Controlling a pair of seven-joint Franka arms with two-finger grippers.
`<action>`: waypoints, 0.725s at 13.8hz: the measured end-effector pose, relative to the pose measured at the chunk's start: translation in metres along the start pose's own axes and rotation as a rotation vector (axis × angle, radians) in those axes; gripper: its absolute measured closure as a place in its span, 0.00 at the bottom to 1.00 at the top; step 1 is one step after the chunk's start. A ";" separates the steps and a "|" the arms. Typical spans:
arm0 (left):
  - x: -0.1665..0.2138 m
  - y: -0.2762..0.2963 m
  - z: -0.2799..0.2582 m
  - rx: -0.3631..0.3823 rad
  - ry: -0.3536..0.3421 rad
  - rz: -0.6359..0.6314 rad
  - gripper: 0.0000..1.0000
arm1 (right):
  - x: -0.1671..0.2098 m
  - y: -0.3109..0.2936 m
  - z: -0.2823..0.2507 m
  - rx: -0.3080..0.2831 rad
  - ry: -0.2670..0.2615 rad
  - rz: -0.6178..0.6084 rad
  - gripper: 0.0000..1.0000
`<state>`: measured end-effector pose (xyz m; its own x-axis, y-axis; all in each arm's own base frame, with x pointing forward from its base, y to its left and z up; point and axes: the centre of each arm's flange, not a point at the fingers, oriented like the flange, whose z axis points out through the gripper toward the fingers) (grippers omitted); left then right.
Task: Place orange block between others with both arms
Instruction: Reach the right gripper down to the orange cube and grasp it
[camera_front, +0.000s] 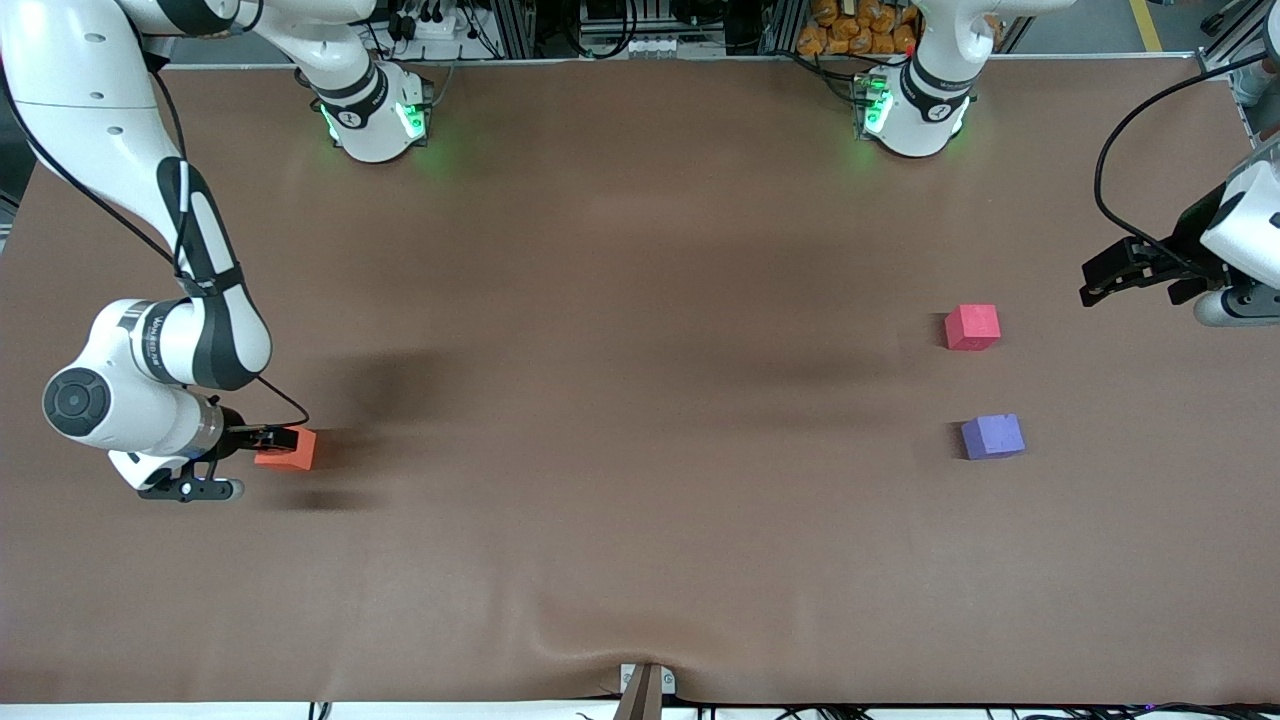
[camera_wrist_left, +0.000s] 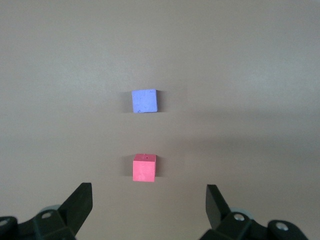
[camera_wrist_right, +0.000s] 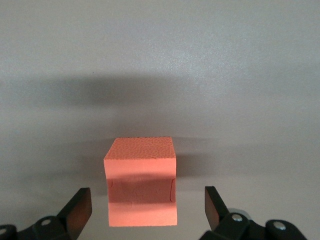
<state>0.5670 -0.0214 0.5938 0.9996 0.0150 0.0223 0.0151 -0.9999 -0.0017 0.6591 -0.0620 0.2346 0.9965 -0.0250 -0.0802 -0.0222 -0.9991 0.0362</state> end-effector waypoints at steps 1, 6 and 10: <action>0.000 0.000 0.000 0.000 -0.001 0.000 0.00 | 0.000 0.000 0.002 0.001 -0.002 0.007 0.00; 0.000 0.000 0.001 0.000 -0.003 0.001 0.00 | 0.003 0.000 0.023 -0.001 0.013 0.029 0.00; 0.000 -0.001 0.002 0.000 -0.005 0.001 0.00 | 0.004 -0.002 0.026 -0.002 0.014 0.036 0.09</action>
<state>0.5674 -0.0207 0.5921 0.9997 0.0143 0.0177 0.0144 -0.9999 -0.0021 0.6608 -0.0607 0.2079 0.9960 -0.0607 -0.0649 -0.0581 -0.9975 0.0405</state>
